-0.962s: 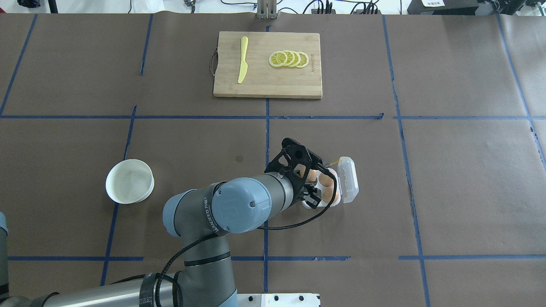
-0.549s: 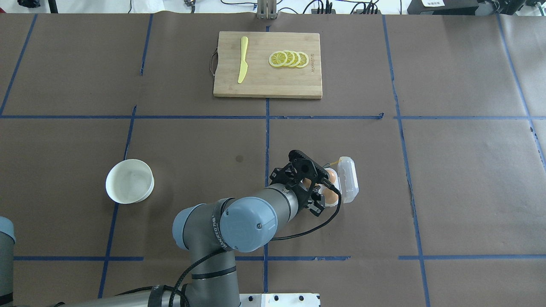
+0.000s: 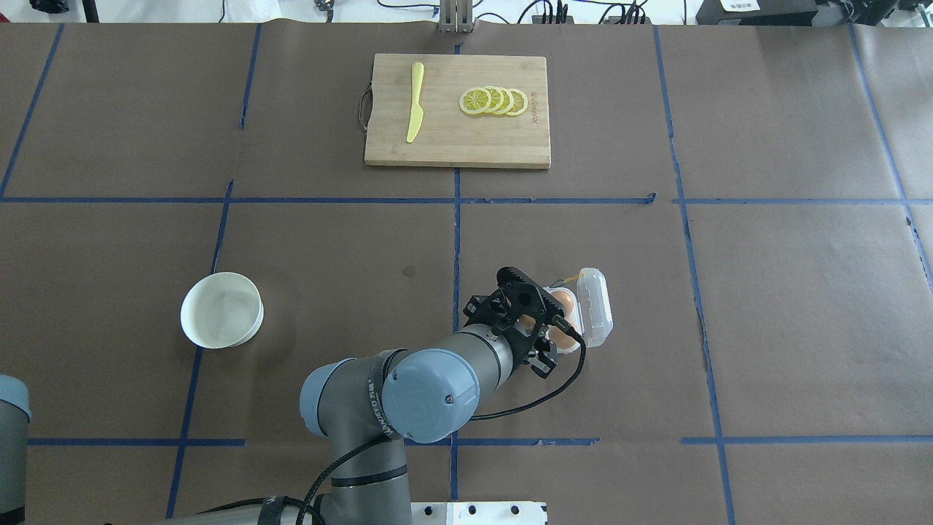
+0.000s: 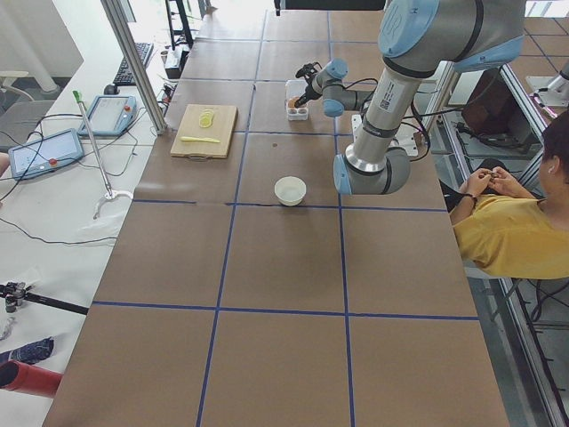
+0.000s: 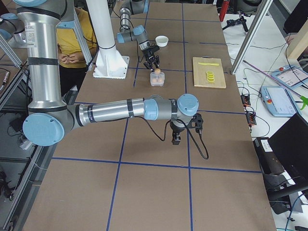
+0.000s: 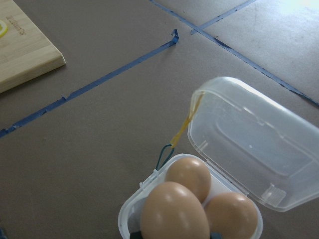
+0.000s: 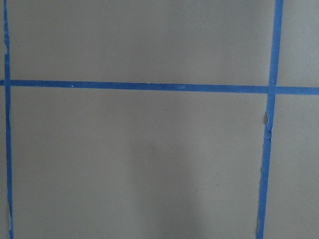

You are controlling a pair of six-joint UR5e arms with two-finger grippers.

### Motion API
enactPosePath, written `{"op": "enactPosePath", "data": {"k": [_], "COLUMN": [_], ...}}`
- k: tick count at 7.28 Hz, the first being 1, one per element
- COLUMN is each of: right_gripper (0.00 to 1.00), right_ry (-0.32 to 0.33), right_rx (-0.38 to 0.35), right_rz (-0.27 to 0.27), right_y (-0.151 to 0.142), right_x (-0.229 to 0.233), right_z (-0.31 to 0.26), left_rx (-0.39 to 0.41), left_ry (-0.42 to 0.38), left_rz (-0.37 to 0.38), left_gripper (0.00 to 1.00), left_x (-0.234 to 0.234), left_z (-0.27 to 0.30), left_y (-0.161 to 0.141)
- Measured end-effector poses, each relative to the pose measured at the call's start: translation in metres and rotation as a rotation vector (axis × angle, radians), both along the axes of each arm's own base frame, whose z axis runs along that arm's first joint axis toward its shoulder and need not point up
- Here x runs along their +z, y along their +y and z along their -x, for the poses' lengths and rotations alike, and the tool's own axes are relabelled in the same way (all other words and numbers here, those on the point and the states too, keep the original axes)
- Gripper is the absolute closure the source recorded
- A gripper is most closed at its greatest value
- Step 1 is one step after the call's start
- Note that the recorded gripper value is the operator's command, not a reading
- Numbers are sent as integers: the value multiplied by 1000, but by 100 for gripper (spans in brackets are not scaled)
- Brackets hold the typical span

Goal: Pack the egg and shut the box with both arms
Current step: 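Lower the egg into the empty carton cup and open the left gripper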

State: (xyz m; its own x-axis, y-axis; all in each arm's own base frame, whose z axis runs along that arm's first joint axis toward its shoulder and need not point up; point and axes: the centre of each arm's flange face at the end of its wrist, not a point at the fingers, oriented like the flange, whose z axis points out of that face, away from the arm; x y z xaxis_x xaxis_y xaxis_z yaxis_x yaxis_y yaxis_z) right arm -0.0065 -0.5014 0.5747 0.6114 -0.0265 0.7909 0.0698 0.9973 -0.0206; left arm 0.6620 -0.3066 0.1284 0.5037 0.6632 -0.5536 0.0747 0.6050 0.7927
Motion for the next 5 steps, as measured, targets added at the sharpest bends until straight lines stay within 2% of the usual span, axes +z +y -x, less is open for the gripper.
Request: {"op": "enactPosePath", "data": {"k": [1,2,5], "right_gripper": [0,0,0], "right_ry": [0,1,1], "right_rx": [0,-1,0], "right_rz": [0,-1,0], "right_y": [0,0,0], "right_x": [0,0,0], "right_z": [0,0,0], "left_rx": [0,-1,-8], "left_ry": [-2,-6,13], "left_rz": [-1,0,12], "left_gripper": [34,0,0], "left_x": [1,2,2], "left_z": [-1,-2,-4], "left_y": [0,0,2]}}
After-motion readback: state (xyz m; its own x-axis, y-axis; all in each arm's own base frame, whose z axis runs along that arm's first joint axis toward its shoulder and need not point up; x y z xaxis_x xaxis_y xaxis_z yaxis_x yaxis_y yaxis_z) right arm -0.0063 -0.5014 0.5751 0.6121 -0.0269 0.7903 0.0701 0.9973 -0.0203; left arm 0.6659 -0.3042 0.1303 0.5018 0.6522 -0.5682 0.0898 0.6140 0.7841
